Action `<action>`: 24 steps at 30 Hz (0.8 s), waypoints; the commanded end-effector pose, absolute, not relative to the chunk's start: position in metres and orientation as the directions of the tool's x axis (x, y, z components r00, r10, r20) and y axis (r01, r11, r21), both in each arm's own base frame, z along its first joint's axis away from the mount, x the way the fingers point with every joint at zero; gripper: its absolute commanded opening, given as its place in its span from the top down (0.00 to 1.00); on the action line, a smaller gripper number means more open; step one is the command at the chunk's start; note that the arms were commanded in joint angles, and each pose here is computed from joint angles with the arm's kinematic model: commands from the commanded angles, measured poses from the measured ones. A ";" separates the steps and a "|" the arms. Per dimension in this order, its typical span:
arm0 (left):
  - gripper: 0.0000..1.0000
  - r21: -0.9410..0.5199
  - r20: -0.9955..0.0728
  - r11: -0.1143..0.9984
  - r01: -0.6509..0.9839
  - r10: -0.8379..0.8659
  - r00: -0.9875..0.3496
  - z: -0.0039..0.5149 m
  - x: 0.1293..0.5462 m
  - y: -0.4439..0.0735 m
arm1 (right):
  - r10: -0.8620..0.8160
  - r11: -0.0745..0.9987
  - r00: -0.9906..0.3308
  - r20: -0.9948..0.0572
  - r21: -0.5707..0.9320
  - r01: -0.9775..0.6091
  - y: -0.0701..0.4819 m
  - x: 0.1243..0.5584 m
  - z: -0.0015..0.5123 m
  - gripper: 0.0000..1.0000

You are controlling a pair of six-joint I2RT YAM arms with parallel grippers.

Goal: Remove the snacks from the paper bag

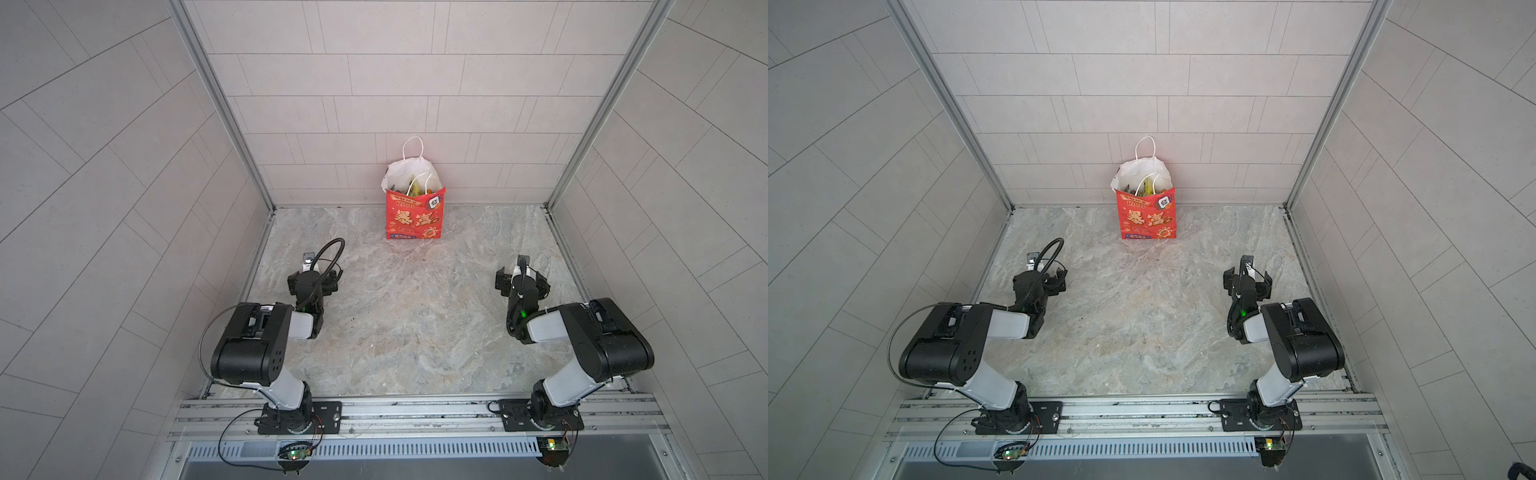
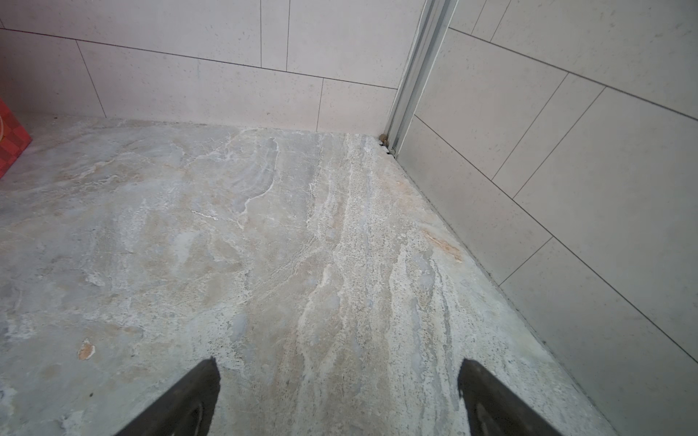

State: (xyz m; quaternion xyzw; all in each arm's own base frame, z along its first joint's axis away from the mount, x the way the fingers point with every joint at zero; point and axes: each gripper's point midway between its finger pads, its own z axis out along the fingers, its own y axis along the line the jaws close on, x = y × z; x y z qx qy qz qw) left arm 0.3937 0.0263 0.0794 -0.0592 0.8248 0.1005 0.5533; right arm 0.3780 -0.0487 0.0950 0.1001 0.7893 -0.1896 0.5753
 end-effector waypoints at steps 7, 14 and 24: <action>0.01 0.180 -0.942 0.955 -0.236 0.098 -0.321 0.123 0.388 0.017 | -0.164 0.912 -0.300 -0.940 -0.260 0.318 -0.026 0.376 0.134 0.01; 0.41 -0.163 -0.980 0.985 -0.055 -0.168 -0.104 0.252 0.412 -0.036 | 0.543 0.813 -0.056 -0.838 0.508 0.285 -0.028 0.399 0.207 0.04; 1.00 -0.428 -0.823 0.901 0.064 -0.360 -0.440 0.256 0.553 -0.072 | 0.413 0.910 -0.394 -0.821 0.384 0.155 0.024 0.504 0.224 0.70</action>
